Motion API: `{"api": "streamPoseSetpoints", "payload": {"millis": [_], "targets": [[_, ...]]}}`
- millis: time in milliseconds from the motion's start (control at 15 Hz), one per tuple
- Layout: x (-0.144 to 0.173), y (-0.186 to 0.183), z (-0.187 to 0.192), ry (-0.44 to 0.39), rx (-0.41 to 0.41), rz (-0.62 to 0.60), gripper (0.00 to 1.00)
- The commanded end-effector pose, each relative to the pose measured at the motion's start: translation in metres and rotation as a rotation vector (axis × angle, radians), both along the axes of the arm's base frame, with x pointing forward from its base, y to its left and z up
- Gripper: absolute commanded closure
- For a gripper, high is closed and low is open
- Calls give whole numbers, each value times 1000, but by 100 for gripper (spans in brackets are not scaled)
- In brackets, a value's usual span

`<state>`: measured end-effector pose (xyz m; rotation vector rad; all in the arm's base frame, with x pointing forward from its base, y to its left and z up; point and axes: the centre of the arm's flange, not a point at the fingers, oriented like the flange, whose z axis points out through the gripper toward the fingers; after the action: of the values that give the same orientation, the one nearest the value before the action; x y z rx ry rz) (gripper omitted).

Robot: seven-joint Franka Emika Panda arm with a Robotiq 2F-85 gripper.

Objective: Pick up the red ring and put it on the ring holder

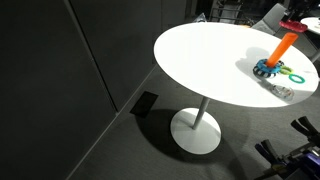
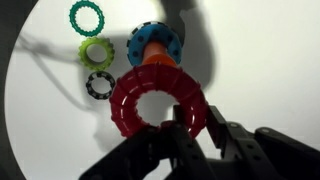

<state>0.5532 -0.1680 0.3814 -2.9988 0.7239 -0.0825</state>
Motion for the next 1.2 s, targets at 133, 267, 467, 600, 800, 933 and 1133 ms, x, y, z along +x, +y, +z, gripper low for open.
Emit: {"api": "streamPoseSetpoints", "payload": {"millis": [133,267,467,600,800,933,1133], "targets": [[-13,4,4,59,-27,15,91],[-15,4,2,72,-29,24,91],[-16,6,-3,77,-24,32,91],[-17,8,-7,84,-19,35,91],[-19,11,-11,95,-20,40,91],[-20,13,-13,99,-27,42,91],[-22,14,-16,97,-56,41,91]]}}
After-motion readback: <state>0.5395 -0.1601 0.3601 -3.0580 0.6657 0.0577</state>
